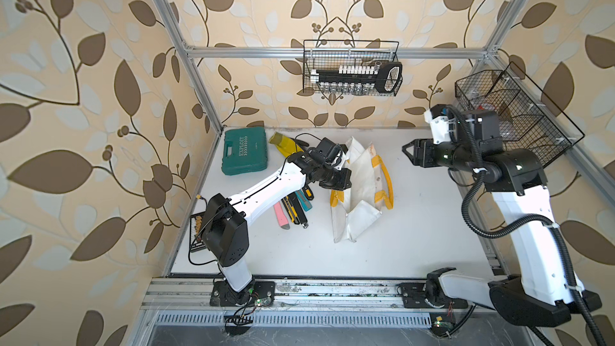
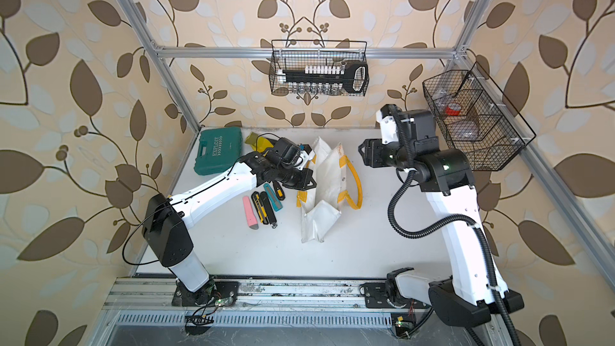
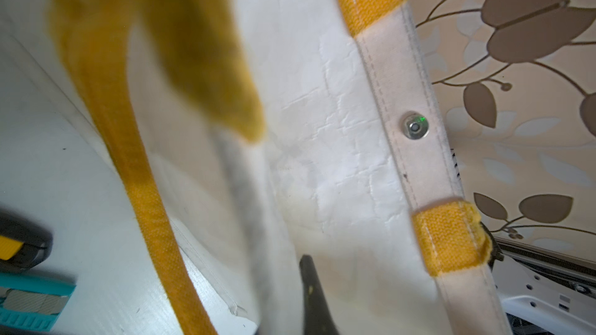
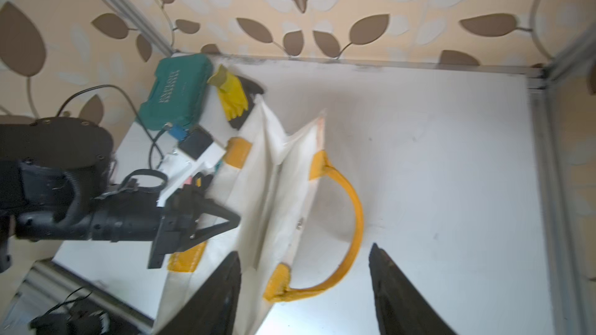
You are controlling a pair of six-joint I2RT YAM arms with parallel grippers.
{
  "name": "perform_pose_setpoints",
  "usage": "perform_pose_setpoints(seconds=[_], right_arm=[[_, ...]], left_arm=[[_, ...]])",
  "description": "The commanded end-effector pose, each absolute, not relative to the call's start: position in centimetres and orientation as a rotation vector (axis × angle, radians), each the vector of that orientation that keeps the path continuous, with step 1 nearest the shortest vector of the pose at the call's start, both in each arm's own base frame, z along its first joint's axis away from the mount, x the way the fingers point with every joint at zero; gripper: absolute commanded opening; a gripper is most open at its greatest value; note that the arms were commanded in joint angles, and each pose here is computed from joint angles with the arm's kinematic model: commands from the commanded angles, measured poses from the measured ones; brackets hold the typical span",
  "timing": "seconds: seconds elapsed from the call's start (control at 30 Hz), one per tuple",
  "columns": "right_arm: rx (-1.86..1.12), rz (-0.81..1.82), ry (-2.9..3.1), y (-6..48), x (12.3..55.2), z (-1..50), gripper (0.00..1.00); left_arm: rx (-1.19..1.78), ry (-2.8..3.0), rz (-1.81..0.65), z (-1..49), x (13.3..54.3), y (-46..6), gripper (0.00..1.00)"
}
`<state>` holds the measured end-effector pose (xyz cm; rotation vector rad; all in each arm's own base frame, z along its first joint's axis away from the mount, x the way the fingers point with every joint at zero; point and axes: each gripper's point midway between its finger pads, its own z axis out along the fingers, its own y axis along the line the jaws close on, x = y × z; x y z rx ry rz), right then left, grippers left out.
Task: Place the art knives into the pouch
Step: Place the pouch at the center of the board, then open the pouch at the center of the board.
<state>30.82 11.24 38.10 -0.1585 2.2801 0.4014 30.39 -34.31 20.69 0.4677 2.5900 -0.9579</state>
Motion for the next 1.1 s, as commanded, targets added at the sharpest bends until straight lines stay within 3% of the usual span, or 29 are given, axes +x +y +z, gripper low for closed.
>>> perform_pose_setpoints(seconds=[0.0,0.4,1.07], right_arm=[[-0.284,0.538,2.381,15.8,32.6,33.8,0.63],[-0.338,0.687,2.543,21.5,34.8,23.5,0.62],[-0.346,0.643,2.743,24.3,35.6,11.9,0.57]], left_arm=[[0.538,2.497,-1.03,23.5,30.2,-35.4,0.0],[0.541,2.475,-1.062,24.6,29.7,-35.6,0.0],[0.548,2.442,-1.09,25.4,29.7,-35.9,0.0]])
